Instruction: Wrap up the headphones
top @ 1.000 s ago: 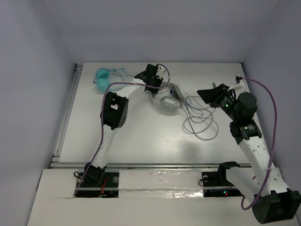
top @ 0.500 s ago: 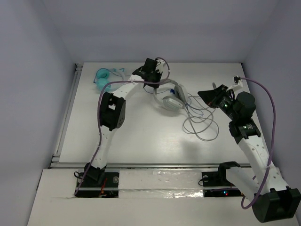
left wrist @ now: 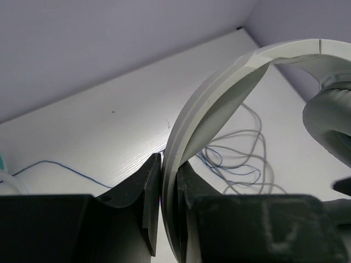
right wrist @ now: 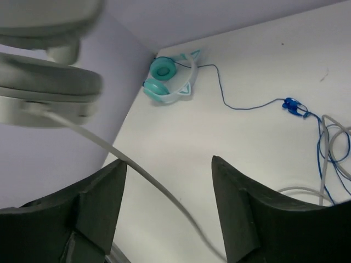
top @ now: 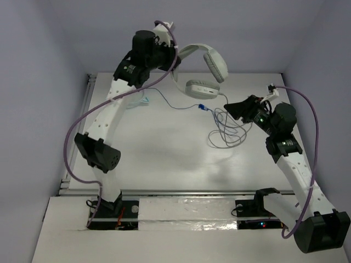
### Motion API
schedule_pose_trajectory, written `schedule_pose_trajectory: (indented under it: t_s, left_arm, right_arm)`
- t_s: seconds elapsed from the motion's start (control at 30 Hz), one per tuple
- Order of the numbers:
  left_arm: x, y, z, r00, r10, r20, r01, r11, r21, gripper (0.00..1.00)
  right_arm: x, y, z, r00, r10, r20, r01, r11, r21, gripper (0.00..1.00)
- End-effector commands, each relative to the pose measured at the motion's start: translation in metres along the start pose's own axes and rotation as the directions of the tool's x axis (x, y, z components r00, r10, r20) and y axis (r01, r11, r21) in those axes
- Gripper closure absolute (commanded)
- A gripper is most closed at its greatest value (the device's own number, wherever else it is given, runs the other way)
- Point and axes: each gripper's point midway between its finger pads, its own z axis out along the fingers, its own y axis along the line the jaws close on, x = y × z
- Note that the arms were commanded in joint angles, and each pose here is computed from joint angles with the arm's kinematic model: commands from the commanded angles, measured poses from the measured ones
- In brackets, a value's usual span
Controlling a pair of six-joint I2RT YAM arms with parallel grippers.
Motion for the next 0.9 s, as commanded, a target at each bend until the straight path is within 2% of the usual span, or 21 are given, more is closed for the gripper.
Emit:
schedule_pose_trajectory:
  t_s: [0.0,0.03,0.2,0.4,0.63,0.8,0.87]
  left_arm:
    - [-0.051,-0.016,-0.056,0.99,-0.08,0.116,0.073,0.995,0.065,1.0]
    - [-0.056,-0.013,-0.065,0.986,-0.112,0.123,0.102,0.991,0.088,1.0]
    - [-0.081,0.001,-0.102,0.967,-0.173,0.185,0.158,0.983,0.092,1.0]
    - [-0.098,0.002,-0.115,0.947,-0.243,0.211,0.207,0.962,0.18,1.0]
    - [-0.111,-0.008,-0.132,0.936,-0.274,0.222,0.213,0.94,0.265,1.0]
    - [-0.125,-0.015,-0.139,0.918,-0.331,0.217,0.234,0.896,0.377,1.0]
    - [-0.132,-0.009,-0.142,0.908,-0.352,0.227,0.252,0.892,0.376,1.0]
  right_arm:
    - [-0.023,0.032,0.002,0.991,-0.128,0.048,0.133,0.983,-0.127,0.29]
    - [-0.022,0.033,0.003,0.989,-0.139,0.041,0.143,0.98,-0.14,0.23]
    - [0.015,0.053,0.004,0.983,-0.147,-0.106,0.1,0.929,-0.355,0.22]
    - [0.038,0.071,0.012,0.978,-0.179,-0.111,0.119,0.907,-0.404,0.23]
    - [0.06,0.048,0.04,0.957,-0.237,-0.169,0.162,0.916,-0.368,0.25]
    - [0.072,0.025,0.056,0.961,-0.221,-0.169,0.155,0.931,-0.332,0.29]
    - [0.081,0.015,0.06,0.959,-0.215,-0.183,0.149,0.937,-0.315,0.32]
